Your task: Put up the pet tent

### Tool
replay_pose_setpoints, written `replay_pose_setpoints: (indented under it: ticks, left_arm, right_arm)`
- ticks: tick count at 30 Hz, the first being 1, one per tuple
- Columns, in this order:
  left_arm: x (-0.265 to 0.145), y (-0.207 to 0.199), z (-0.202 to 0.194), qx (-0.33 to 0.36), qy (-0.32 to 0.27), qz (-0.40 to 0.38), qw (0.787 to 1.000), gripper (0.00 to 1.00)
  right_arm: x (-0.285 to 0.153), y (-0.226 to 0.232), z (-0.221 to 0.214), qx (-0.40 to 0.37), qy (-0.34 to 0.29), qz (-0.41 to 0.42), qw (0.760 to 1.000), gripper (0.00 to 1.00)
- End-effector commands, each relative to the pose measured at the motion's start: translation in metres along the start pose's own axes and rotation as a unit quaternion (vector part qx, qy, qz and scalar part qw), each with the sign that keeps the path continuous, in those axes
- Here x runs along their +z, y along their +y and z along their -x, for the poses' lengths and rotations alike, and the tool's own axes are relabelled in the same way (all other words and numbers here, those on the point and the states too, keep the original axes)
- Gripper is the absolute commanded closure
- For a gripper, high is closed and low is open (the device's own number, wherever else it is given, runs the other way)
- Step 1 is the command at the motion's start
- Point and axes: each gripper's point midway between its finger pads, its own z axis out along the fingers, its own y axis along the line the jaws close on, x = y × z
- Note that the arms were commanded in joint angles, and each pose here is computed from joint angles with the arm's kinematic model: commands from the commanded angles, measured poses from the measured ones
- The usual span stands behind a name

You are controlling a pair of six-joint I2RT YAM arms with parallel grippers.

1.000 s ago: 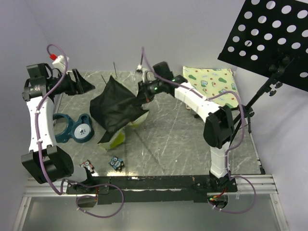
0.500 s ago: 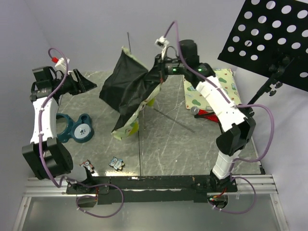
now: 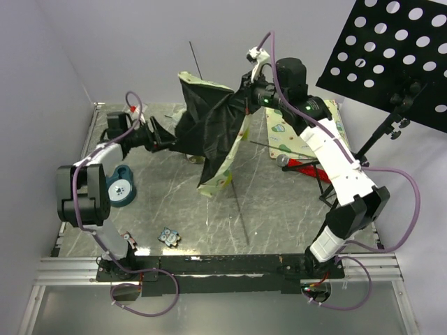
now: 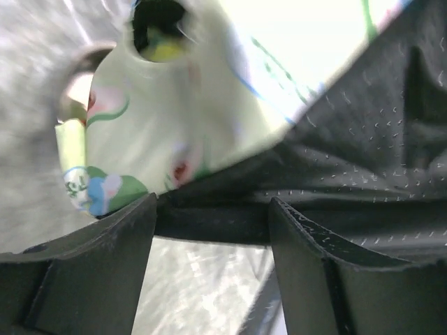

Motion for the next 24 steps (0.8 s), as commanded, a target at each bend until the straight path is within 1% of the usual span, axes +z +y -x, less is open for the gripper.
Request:
replay_pose_setpoints:
  ticks: [1,3,4,6,11,15,16,18,19,22,24]
  left_arm:
    - [0.02,-0.035,0.007,-0.013,-0.022,-0.098,0.995,0.32]
    - [0.033,-0.028,0.003,-0.027,-0.007,-0.096,0.995,0.34]
    - [0.046,-0.03,-0.006,-0.026,0.011,-0.097,0.995,0.35]
    - [0.062,-0.027,-0.011,-0.024,0.02,-0.087,0.996,0.36]
    - [0.096,-0.001,-0.017,-0.059,0.041,-0.053,0.996,0.41]
    - [0.115,0.039,-0.022,-0.081,0.048,0.009,0.995,0.53]
    - [0.117,0.056,-0.023,-0.085,0.049,0.043,0.994,0.55]
    - [0.114,0.075,-0.023,-0.09,0.061,0.086,0.99,0.52]
    - [0.109,0.086,-0.019,-0.087,0.055,0.114,0.988,0.48]
    - [0.086,0.105,-0.002,-0.069,0.032,0.165,0.983,0.42]
    - [0.066,0.119,0.013,-0.056,0.016,0.211,0.976,0.38]
  right_arm:
    - [-0.037,-0.008,0.047,-0.052,-0.083,-0.079,0.992,1.0]
    - [-0.039,-0.016,0.043,-0.053,-0.079,-0.102,0.99,1.0]
    - [-0.04,-0.022,0.04,-0.067,-0.073,-0.114,0.989,1.0]
    - [-0.038,-0.034,0.031,-0.067,-0.06,-0.136,0.987,1.0]
    - [-0.03,-0.051,0.006,-0.074,-0.033,-0.165,0.983,1.0]
    - [-0.022,-0.062,-0.013,-0.081,-0.008,-0.176,0.981,1.0]
    - [-0.019,-0.063,-0.02,-0.079,0.0,-0.173,0.982,1.0]
    - [-0.013,-0.062,-0.033,-0.08,0.012,-0.163,0.983,1.0]
    - [-0.009,-0.06,-0.039,-0.081,0.018,-0.156,0.984,1.0]
    - [0.0,-0.053,-0.052,-0.084,0.028,-0.142,0.986,1.0]
    - [0.008,-0.047,-0.055,-0.085,0.028,-0.133,0.987,1.0]
